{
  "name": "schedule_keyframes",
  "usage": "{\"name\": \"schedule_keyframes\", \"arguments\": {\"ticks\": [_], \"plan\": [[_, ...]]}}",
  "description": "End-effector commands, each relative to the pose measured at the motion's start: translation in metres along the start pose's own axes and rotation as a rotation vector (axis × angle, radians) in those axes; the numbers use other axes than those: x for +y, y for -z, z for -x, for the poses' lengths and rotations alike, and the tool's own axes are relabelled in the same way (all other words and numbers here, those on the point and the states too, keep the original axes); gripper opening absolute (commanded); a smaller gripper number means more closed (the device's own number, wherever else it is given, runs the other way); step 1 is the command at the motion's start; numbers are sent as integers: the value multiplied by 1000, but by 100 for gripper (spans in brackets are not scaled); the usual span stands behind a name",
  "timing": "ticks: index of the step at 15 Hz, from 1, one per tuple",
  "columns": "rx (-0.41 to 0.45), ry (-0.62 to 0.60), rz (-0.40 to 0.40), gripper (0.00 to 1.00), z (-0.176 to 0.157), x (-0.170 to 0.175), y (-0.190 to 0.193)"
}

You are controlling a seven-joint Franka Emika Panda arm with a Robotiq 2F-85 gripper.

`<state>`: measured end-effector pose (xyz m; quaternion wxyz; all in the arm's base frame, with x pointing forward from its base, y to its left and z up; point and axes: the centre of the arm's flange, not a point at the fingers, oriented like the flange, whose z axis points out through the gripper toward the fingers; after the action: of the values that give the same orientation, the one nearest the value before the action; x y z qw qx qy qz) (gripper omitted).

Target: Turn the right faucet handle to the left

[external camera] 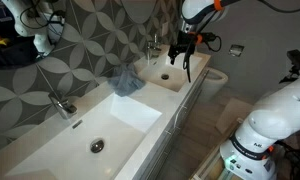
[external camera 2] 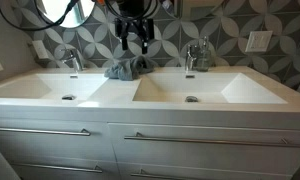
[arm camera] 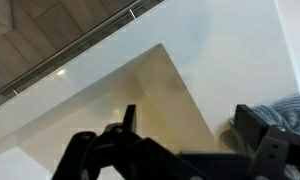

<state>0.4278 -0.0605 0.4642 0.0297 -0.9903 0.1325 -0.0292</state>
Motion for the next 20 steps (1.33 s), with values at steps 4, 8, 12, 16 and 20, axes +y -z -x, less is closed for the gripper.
{"name": "schedule_keyframes", "arguments": {"ticks": [4, 8, 12, 16, 20], "plan": [[0, 0, 0, 100, 0, 0, 0], [83, -10, 40, 100, -21, 16, 3], [288, 51, 69, 100, -67, 38, 39], [422, 53, 43, 100, -115, 57, 64], [443, 40, 66, 100, -109, 60, 65]]}}
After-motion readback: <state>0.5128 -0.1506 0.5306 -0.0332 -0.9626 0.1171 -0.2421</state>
